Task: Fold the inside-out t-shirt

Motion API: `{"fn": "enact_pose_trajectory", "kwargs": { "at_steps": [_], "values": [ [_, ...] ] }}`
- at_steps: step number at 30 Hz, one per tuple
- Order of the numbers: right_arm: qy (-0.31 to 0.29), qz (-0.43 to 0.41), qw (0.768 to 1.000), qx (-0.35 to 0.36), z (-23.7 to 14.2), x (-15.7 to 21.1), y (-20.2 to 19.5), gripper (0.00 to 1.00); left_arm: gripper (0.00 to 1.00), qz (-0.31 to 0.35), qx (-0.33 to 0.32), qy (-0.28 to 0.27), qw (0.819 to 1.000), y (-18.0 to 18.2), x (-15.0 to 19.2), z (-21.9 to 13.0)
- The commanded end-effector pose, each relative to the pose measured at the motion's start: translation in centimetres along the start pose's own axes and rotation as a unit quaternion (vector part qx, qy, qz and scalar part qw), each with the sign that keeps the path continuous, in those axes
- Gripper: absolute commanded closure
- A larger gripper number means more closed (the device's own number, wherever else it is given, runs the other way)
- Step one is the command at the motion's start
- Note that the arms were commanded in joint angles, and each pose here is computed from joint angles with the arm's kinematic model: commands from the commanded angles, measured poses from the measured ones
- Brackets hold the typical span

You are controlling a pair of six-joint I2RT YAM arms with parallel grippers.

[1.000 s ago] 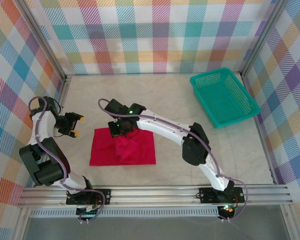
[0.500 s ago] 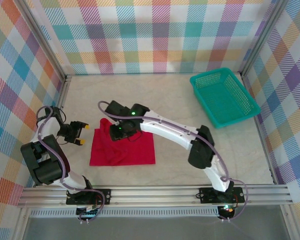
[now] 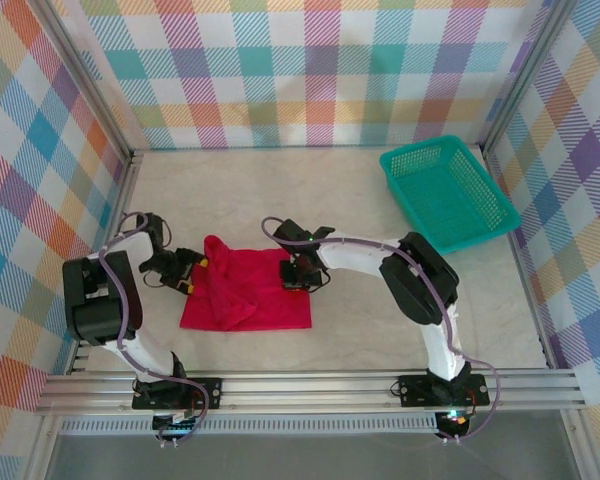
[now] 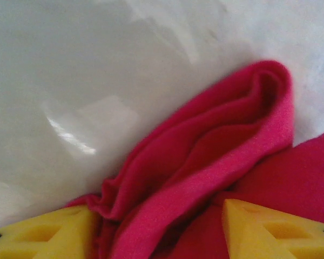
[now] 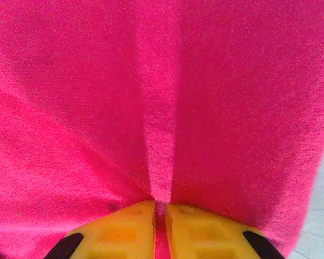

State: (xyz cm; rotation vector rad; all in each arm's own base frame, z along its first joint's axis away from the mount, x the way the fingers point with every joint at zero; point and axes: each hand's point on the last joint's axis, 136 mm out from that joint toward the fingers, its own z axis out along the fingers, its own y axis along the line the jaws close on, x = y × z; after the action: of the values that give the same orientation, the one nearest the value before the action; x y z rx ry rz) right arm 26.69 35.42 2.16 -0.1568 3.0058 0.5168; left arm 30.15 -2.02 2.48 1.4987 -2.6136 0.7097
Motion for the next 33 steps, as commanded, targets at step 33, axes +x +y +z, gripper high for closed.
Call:
{"fn": "enact_pose_trajectory", "kwargs": {
  "at_steps": [33],
  "values": [
    [-0.145,0.169,0.975,-0.008,-12.7,1.8,-15.4,0.76,0.39,0.343,-0.079,-0.015,0.936,-18.8,23.2,9.0]
  ]
}}
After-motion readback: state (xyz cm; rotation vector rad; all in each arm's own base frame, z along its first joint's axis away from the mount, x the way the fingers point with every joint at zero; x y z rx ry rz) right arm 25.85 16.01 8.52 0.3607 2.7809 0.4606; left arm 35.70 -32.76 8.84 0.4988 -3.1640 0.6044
